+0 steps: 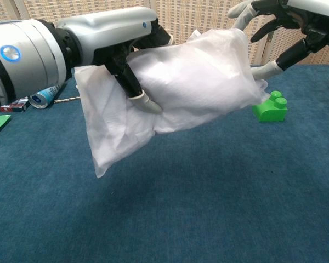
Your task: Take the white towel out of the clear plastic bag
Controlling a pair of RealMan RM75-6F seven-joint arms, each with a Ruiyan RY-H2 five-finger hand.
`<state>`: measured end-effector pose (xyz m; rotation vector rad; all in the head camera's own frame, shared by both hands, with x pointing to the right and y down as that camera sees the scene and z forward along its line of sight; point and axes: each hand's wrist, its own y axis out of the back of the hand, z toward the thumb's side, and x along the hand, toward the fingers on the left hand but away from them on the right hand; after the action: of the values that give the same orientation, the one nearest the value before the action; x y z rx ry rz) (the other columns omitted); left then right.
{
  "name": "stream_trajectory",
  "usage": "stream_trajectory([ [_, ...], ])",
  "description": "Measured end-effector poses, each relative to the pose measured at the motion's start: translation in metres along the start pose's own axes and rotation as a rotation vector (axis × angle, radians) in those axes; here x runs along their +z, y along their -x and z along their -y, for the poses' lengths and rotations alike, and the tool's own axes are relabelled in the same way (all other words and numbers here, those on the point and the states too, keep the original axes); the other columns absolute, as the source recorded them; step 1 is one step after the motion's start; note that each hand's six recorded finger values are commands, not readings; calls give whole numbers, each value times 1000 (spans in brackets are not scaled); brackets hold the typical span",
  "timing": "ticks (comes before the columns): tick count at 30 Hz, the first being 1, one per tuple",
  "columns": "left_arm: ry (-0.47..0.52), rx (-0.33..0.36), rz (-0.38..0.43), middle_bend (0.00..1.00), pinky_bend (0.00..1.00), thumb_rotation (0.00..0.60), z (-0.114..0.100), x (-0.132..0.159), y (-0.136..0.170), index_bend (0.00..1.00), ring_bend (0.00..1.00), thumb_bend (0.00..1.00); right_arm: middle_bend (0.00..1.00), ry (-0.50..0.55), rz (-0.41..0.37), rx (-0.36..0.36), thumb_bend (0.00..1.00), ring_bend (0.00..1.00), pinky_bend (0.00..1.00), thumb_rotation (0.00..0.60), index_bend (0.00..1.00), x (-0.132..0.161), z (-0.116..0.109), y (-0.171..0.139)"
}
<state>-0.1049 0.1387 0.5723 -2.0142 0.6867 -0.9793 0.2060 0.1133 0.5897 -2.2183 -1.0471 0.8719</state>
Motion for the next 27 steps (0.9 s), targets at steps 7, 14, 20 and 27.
stream_trajectory([
  [7,3,2,-4,568,696,600,-1,-2,0,512,551,0,91,0,6,27,0,39,226,600,413,-1,3,1],
  [14,11,7,2,568,696,600,-4,0,1,512,551,0,62,-1,-1,67,0,10,207,600,413,3,9,6],
  [20,18,11,2,568,696,600,-6,0,2,512,551,0,55,12,-11,91,0,0,192,600,413,10,13,12],
  [27,20,11,1,568,696,600,-6,-1,4,512,551,0,55,39,-12,106,207,0,182,600,433,15,18,16],
])
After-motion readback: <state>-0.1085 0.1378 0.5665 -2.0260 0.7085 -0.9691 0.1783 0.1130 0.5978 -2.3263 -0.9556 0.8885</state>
